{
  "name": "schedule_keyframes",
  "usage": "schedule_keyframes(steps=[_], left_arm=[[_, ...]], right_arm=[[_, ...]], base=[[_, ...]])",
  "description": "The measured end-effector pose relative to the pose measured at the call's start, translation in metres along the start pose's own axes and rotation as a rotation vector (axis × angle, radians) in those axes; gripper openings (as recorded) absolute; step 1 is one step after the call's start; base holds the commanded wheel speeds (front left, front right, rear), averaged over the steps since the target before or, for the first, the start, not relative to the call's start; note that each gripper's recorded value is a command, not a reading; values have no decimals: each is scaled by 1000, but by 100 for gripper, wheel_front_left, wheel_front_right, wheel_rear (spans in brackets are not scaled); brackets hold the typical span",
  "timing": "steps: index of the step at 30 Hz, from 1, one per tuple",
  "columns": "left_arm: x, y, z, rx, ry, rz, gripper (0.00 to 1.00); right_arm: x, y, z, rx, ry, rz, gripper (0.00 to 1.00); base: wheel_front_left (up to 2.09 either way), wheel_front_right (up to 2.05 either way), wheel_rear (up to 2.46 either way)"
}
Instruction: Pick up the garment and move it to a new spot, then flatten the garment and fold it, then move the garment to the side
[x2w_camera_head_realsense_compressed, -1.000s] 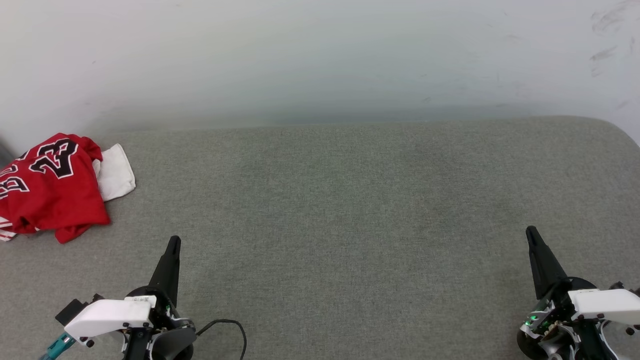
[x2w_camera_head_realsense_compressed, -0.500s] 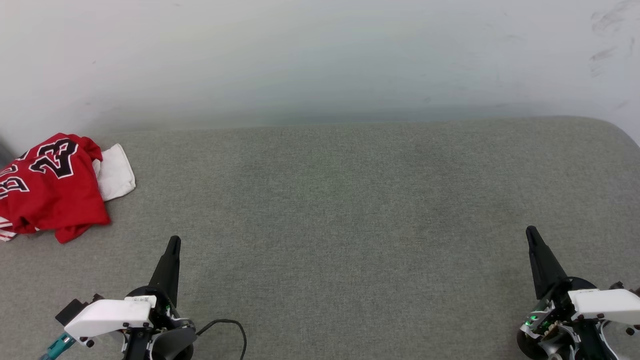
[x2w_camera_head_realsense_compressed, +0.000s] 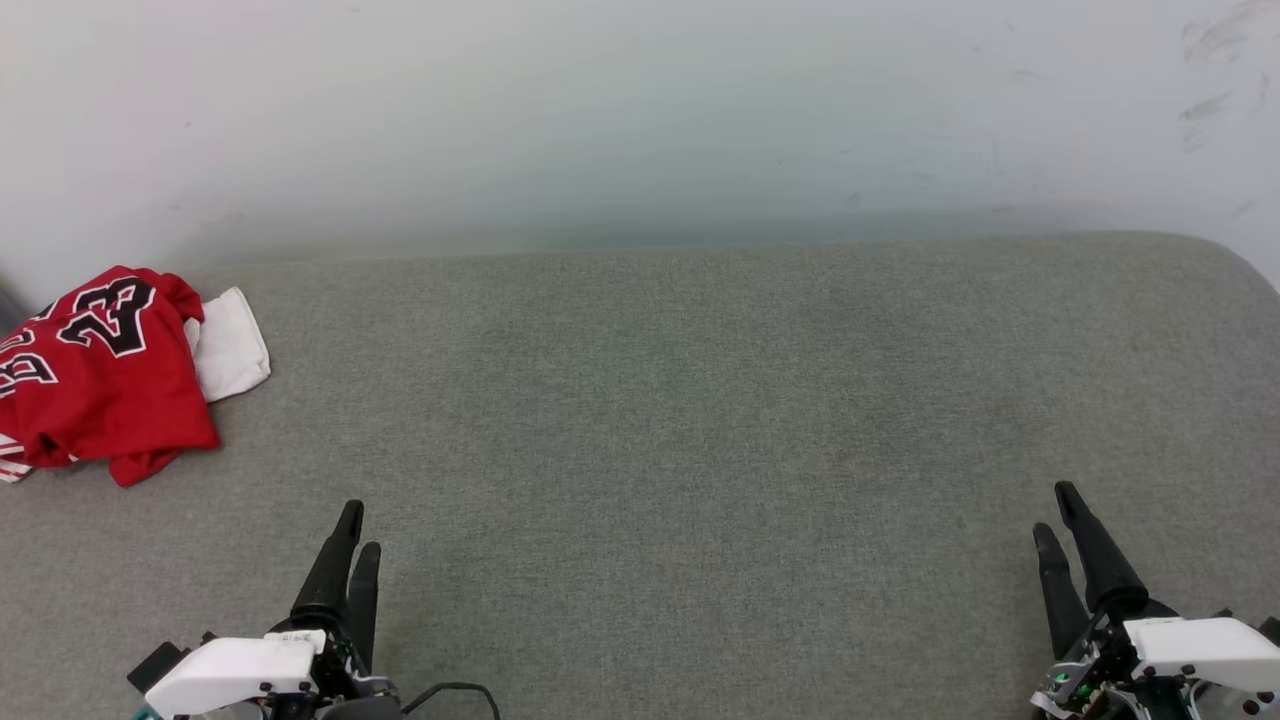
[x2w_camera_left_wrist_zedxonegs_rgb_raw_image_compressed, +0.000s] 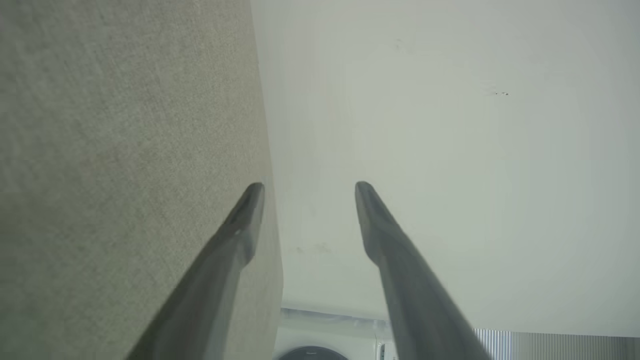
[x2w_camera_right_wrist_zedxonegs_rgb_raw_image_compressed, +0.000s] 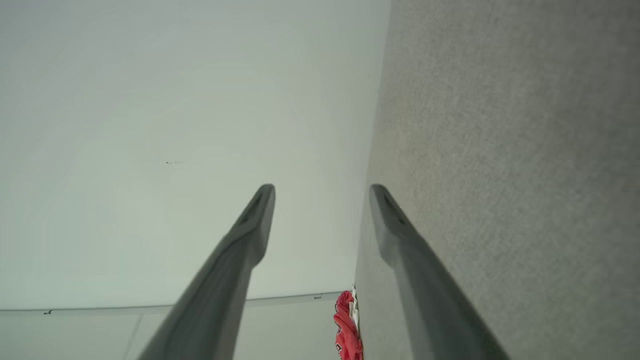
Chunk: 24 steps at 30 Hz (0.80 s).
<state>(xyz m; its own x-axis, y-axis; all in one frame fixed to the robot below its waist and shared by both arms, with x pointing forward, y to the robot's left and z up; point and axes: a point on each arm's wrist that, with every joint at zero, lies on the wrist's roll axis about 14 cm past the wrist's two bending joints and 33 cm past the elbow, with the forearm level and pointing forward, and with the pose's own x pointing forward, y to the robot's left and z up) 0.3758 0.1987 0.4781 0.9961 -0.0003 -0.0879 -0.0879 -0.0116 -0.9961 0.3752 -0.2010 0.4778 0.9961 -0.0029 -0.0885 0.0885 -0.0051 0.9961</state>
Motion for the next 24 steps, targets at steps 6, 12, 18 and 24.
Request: schedule_keyframes(steps=[6,12,18,24], left_arm=[[-1,-1,2,16,-24,-3,100],[-3,-1,6,47,-51,-4,100],[-3,-6,14,100,-88,-14,100],[-4,-9,29,183,-140,-17,100]], right_arm=[[-2,-3,-1,-27,-15,-8,100],[-2,-2,2,-87,-37,-10,100],[-2,-3,8,-169,-62,-18,100],[-1,5,13,-276,-86,4,100]], base=[[0,0,0],[0,0,0],[0,0,0],[0,0,0]])
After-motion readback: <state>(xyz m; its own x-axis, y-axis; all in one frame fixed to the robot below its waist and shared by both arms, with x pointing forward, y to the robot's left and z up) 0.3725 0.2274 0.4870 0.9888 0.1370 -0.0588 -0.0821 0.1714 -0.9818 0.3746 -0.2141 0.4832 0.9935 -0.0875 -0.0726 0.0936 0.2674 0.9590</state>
